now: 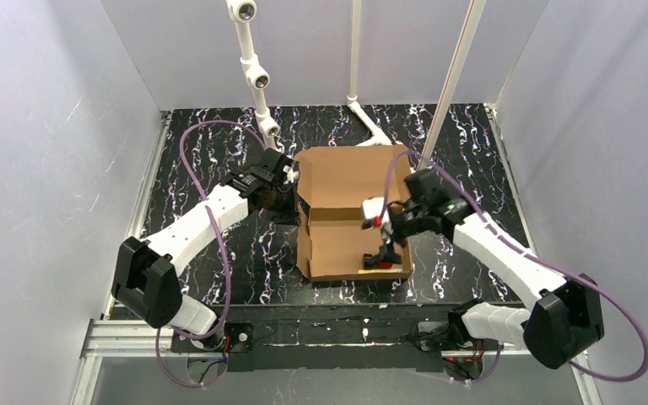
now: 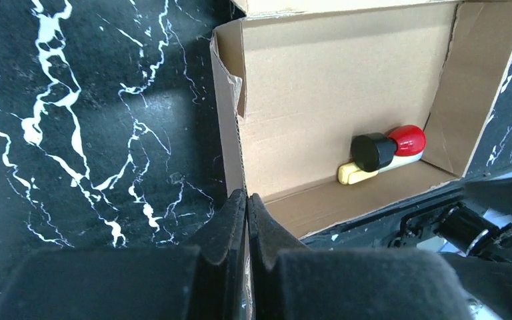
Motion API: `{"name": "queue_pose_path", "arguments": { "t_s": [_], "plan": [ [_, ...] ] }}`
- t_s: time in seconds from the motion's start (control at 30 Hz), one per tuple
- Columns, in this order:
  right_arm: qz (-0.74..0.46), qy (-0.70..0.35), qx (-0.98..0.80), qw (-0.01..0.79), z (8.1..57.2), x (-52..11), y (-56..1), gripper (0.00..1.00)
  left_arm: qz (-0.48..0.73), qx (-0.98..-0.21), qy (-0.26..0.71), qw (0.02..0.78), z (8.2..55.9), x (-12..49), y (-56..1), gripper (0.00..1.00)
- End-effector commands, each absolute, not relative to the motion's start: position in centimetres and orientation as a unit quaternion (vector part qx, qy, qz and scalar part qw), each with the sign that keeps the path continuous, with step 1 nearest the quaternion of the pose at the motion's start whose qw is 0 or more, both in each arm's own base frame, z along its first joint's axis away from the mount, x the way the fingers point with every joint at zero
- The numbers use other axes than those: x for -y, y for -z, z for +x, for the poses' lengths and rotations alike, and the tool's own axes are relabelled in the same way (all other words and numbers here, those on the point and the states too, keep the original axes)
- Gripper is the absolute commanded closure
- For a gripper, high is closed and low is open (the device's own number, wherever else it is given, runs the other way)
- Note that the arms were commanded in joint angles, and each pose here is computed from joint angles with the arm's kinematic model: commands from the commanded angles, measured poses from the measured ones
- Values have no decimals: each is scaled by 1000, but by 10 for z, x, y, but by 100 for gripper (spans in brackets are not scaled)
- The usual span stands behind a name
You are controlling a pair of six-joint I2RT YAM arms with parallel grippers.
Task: Fold the paper box
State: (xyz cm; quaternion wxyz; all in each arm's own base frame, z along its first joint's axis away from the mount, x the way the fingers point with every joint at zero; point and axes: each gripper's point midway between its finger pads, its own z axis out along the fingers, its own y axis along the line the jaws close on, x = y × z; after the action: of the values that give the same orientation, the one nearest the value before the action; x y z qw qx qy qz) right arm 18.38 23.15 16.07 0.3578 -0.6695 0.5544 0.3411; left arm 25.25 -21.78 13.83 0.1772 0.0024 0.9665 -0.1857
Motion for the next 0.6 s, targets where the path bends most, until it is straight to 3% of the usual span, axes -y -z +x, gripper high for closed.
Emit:
{"name": "queue_pose_path", "arguments": {
  "t_s": [0.0,0.17,0.33,0.47,0.57],
  "plan": [
    [-760,-317,-460,332,131,-273,-126,6,9,-962,216,166,254,231,-149,100],
    [-778,-284,-462,316,128,-293,-100,14,3,-963,223,150,255,237,-143,100],
    [-783,-244,-474,321,135,-295,-82,30,-4,-960,241,143,255,244,-144,100],
    [-777,-232,-481,333,140,-294,-82,47,-10,-955,263,135,254,251,-144,100],
    [-781,-238,-480,321,137,-293,-77,67,-19,-951,282,126,252,254,-141,100]
  ]
}}
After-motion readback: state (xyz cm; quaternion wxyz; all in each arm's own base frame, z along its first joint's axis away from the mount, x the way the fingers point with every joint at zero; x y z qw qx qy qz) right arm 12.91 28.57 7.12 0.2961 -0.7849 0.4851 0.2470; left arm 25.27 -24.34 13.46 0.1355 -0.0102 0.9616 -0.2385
